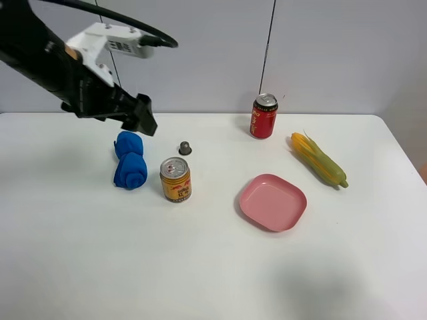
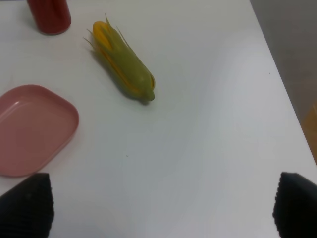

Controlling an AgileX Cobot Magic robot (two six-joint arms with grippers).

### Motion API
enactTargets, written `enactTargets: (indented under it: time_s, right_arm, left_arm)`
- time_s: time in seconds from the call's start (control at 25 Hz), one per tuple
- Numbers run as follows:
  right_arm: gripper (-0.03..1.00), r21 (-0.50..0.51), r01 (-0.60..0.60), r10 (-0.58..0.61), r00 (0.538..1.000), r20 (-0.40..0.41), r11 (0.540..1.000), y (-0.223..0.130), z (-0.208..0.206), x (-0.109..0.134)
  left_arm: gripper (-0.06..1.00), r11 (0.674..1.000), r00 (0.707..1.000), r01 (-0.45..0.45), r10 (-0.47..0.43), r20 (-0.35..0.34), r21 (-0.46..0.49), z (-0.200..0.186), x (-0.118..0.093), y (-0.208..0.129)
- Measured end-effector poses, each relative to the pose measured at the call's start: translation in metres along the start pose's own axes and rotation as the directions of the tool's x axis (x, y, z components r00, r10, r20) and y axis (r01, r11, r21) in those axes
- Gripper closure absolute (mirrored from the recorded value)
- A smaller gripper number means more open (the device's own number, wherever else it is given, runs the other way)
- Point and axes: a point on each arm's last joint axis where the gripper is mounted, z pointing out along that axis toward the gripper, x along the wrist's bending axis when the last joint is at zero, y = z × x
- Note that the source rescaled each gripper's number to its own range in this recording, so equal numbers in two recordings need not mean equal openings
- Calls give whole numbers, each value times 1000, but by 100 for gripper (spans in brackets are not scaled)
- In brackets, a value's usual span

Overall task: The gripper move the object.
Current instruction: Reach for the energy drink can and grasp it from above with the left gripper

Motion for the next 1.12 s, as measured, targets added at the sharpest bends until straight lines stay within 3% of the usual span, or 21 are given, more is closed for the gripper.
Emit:
enactTargets:
  time_s: [0.2,0.44,1.12]
  right_arm:
    - [-3,0,0,0,1000,0,1000,0,0,0]
    - [-3,0,0,0,1000,0,1000,0,0,0]
    - [-3,0,0,0,1000,0,1000,0,0,0]
  left_arm:
    - [-6,991,990,-131,129,48,23,30,-30,1]
    - [-6,944,943,-327,324,77,32,61,-48,-2]
    - [-6,938,943,-330,323,79,103,130,-45,-15]
